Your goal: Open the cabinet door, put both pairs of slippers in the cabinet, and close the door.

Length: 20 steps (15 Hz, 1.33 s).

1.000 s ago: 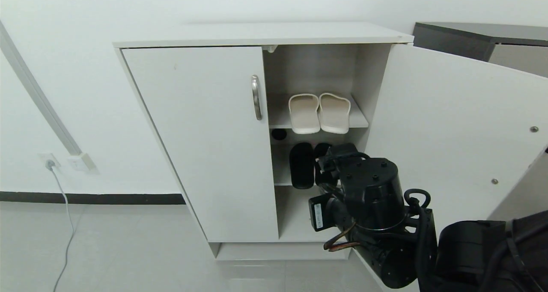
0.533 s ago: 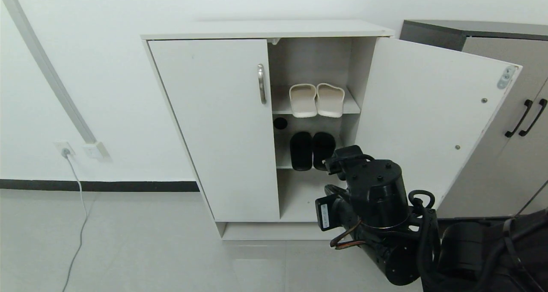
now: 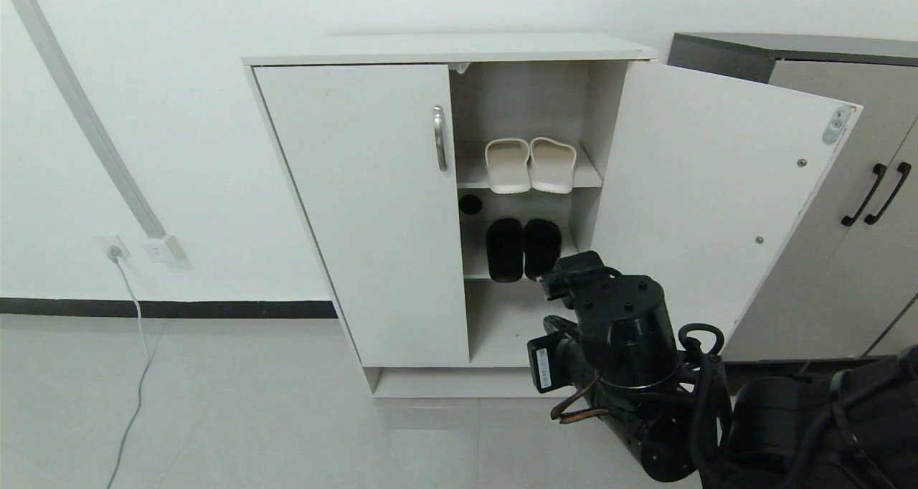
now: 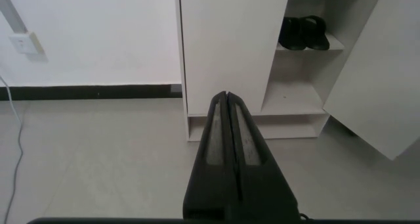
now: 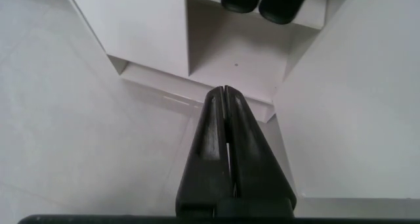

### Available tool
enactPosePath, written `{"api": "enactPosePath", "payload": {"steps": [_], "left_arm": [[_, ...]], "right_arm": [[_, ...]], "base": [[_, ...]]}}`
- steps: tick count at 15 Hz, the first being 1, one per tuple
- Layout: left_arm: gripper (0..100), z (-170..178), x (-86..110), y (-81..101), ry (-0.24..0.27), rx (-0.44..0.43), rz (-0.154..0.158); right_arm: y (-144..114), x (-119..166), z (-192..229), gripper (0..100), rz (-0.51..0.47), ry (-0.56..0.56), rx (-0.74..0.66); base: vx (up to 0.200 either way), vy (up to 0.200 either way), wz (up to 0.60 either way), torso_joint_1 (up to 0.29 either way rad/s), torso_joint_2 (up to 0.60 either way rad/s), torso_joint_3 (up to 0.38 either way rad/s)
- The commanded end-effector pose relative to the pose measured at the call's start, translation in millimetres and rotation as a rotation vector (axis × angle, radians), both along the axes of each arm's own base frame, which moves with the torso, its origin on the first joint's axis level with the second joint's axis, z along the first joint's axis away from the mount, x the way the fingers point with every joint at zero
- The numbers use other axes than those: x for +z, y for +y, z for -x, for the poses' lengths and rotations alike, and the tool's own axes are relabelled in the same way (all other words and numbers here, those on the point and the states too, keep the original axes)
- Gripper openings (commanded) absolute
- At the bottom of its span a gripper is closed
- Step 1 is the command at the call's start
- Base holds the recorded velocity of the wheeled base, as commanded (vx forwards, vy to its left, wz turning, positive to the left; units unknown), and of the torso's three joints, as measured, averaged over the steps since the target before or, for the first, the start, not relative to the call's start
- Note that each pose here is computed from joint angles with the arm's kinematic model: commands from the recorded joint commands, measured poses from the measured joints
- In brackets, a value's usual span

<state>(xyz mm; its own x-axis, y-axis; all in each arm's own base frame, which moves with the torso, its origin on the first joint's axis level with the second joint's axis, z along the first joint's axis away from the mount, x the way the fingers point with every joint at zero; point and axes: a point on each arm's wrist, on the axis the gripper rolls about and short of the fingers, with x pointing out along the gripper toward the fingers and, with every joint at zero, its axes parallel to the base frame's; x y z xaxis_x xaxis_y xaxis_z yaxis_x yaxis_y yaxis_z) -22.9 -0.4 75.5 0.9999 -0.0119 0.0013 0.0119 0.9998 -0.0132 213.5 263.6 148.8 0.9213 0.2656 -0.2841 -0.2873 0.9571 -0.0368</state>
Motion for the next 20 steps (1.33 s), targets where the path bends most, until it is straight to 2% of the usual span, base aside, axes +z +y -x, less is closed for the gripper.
{"api": "enactPosePath", "payload": {"steps": [1,15,20], "left_arm": [[0,-0.1,0.0,0.0,0.001,0.001,0.001],[0,-0.1,0.0,0.0,0.001,0.001,-0.001],[0,-0.1,0.0,0.0,0.001,0.001,-0.001]], "right_arm": [[1.8,-4.3,-0.9,0,0.010,0.008,0.001],[2.7,-8.5,-2.4,0,0.021,0.013,-0.006],[3.0,-9.6,-2.6,0,0.024,0.014,-0.007]], "base": [[0.000,0.000,0.00,0.000,0.00,0.000],[0.000,0.000,0.00,0.000,0.00,0.000],[0.000,0.000,0.00,0.031,-0.33,-0.297]]}}
